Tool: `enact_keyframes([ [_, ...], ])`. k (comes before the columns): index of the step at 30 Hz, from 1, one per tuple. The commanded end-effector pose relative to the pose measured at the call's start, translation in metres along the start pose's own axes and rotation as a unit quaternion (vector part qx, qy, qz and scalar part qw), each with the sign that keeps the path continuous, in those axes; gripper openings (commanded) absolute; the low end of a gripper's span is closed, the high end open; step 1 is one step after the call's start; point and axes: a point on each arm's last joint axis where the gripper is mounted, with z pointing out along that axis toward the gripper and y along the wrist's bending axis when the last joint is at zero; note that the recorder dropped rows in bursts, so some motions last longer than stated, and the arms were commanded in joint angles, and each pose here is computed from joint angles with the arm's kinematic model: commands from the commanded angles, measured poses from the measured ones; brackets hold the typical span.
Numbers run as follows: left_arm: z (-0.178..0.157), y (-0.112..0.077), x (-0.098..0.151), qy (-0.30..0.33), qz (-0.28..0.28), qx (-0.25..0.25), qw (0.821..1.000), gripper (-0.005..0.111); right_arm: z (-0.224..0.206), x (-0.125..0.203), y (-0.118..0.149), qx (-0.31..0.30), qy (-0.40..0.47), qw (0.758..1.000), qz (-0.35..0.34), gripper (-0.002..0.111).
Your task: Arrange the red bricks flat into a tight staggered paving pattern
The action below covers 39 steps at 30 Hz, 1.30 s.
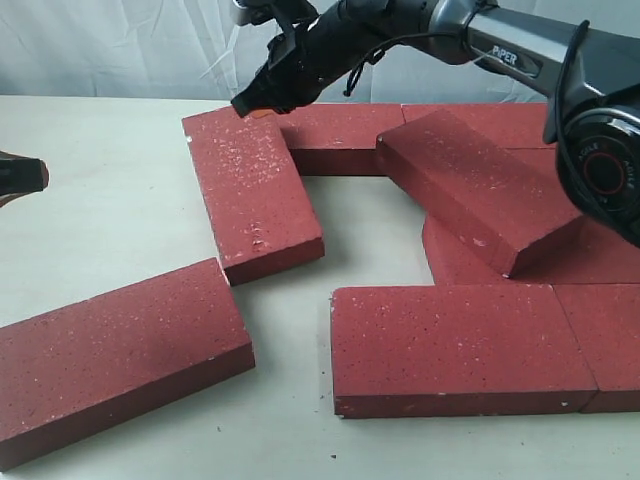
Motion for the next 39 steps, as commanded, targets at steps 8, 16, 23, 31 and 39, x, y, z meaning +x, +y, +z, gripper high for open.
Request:
enact_keyframes([
  [8,-0.001,0.001,0.000,-0.007,0.001,-0.004,1.000,0.000,-0.031,0.037,-0.013,0.108,0.252,0.960,0.061,-0.001],
  [16,-0.001,0.001,0.000,-0.007,0.004,-0.006,1.000,0.000,-0.050,0.036,0.016,0.012,0.235,0.969,0.074,-0.001],
  [23,-0.001,0.000,0.000,-0.004,-0.006,0.002,1.000,0.000,-0.052,0.076,0.061,-0.180,0.219,0.957,0.056,-0.001],
  [31,-0.001,0.000,0.000,-0.004,-0.002,-0.001,1.000,0.000,0.002,0.106,0.072,-0.051,0.269,0.962,0.020,-0.001],
  [39,-0.001,0.001,0.000,-0.007,-0.002,-0.002,1.000,0.000,-0.028,0.100,0.005,0.192,0.227,0.951,0.087,-0.001],
])
